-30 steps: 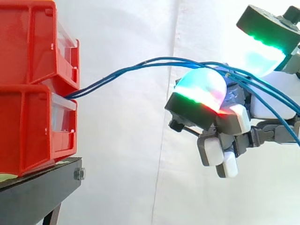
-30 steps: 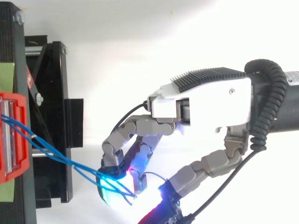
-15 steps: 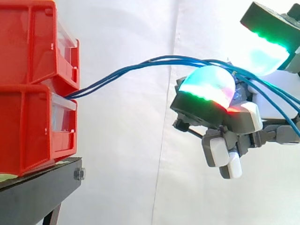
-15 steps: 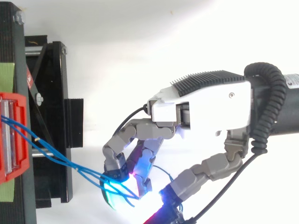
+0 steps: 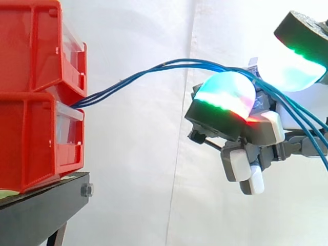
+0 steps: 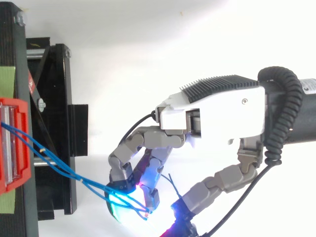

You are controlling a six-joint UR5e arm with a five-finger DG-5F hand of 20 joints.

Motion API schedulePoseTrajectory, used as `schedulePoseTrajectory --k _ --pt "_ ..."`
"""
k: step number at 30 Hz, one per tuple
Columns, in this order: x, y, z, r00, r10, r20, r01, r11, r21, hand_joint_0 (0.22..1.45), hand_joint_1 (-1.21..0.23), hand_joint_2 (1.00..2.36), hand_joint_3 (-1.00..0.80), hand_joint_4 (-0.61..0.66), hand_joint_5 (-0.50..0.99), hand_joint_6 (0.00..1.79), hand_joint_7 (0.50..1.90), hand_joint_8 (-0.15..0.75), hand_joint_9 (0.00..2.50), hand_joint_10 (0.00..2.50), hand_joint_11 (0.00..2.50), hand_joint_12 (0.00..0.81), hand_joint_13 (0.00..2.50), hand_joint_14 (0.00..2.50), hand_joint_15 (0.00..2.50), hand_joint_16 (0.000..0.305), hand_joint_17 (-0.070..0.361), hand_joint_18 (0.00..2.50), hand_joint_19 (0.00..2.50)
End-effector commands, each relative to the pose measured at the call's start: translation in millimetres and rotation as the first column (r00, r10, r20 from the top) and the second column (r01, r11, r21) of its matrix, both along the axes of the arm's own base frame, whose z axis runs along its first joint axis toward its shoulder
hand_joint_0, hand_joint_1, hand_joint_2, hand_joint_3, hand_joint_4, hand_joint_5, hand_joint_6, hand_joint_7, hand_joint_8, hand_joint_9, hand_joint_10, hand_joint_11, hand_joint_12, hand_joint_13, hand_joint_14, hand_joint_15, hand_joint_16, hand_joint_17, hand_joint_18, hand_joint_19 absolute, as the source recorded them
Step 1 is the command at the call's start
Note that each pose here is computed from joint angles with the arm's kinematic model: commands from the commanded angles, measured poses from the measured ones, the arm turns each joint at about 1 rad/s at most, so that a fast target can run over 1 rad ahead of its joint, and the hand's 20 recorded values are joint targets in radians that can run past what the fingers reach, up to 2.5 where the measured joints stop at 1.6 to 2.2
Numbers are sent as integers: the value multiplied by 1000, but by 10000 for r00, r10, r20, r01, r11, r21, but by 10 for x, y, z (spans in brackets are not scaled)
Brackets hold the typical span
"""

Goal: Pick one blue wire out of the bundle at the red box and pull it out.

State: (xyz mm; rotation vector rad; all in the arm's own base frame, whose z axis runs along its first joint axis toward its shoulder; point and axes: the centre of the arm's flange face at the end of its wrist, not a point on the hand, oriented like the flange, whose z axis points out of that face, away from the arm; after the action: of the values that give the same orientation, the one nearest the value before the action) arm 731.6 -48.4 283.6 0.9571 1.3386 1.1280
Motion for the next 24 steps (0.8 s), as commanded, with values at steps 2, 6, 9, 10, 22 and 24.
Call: schedulePoseTrajectory --k 2,6,9,10,22,24 --pt "0 0 -1 10000 -4 3 4 10000 0 596 -860 1009 -386 280 -180 891 1010 364 954 20 626 447 888 14 407 58 131 818 558" --pt "0 0 -1 10000 -4 3 4 10000 0 540 -742 1006 -418 270 -153 845 1037 372 1044 17 595 451 905 13 398 60 136 830 558" --pt "0 0 -1 10000 -4 3 4 10000 0 528 -685 1005 -434 251 -131 798 1079 372 1071 19 577 454 929 13 407 61 136 832 567" --pt "0 0 -1 10000 -4 3 4 10000 0 528 -685 1005 -434 251 -131 798 1079 372 1071 19 577 454 929 13 407 61 136 832 567" --pt "0 1 12 10000 11 33 -11 10000 3 616 -799 1015 -315 263 -145 848 1178 377 1104 20 633 452 955 15 407 58 131 863 559" --pt "2 0 1 10000 -4 18 4 10000 2 621 -811 1018 -266 234 -158 875 1132 377 1090 20 619 453 955 15 409 59 132 862 555"
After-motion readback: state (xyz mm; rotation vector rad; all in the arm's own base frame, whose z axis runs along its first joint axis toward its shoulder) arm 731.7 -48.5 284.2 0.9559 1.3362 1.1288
